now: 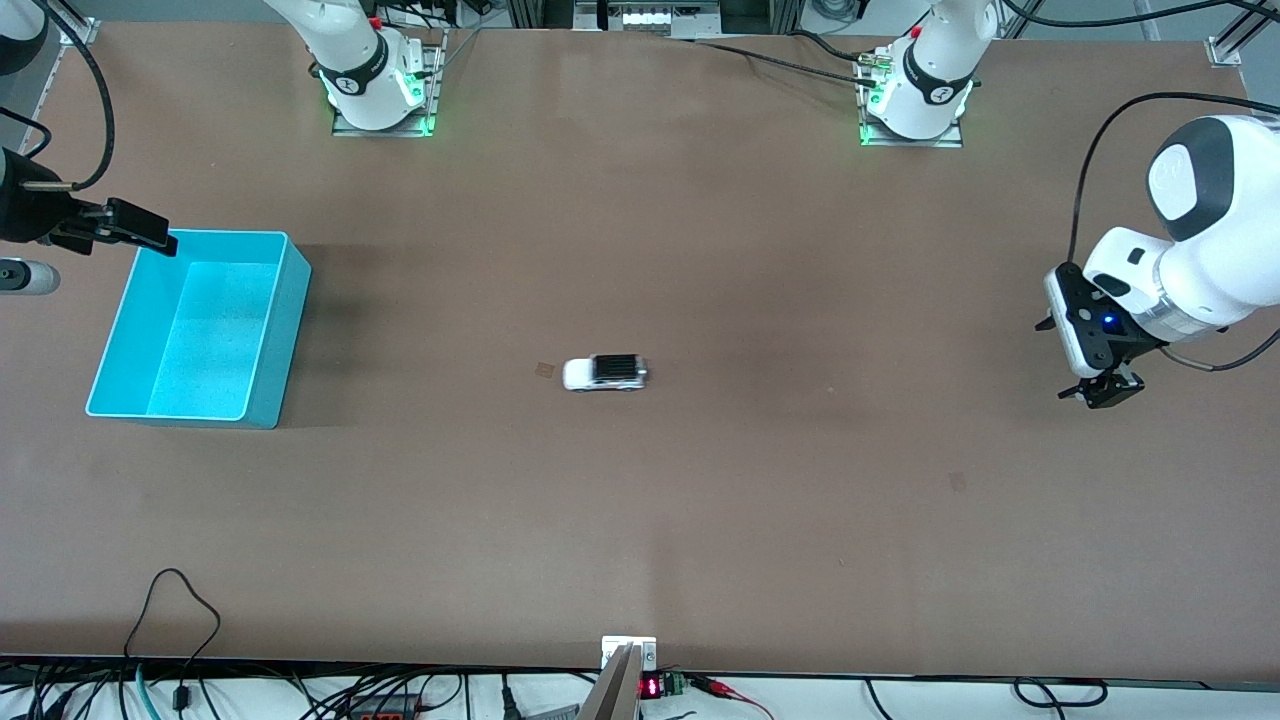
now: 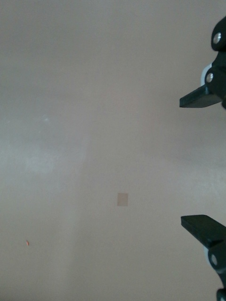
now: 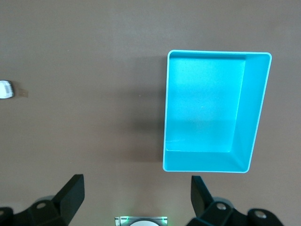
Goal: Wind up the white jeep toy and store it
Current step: 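Release the jeep and raise the left gripper away, then move the right gripper over to the rolled jeep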
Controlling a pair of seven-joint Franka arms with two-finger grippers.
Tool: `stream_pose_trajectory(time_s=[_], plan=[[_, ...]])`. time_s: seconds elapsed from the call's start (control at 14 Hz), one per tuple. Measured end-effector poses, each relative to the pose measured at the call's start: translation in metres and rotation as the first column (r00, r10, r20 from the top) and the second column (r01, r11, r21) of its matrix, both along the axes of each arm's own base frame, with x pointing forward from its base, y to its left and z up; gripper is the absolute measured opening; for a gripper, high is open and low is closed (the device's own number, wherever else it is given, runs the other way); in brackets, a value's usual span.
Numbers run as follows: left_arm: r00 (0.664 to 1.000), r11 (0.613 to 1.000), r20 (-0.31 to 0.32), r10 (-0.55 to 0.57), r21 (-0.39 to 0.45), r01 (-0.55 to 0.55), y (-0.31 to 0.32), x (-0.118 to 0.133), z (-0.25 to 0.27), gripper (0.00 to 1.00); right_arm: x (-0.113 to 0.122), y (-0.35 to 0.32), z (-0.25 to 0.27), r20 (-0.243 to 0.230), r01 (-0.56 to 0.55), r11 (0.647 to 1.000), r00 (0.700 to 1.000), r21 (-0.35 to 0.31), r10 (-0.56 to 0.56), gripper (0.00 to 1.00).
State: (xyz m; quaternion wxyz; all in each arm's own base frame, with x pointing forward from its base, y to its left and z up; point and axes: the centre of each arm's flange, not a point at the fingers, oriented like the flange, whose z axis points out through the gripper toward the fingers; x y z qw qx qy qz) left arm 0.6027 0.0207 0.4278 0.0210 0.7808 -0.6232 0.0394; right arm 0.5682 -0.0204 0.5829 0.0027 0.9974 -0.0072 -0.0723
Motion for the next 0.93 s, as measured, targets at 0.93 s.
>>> stream_pose_trajectory(time_s=[0.93], plan=[[0.537,0.536,-0.055,0.842,-0.038,-0.843,-0.024,0.012,0.030,1.00,0.015,-0.001,-0.029,-0.027,0.001,1.000,1.000,-0.001,-0.001,1.00]])
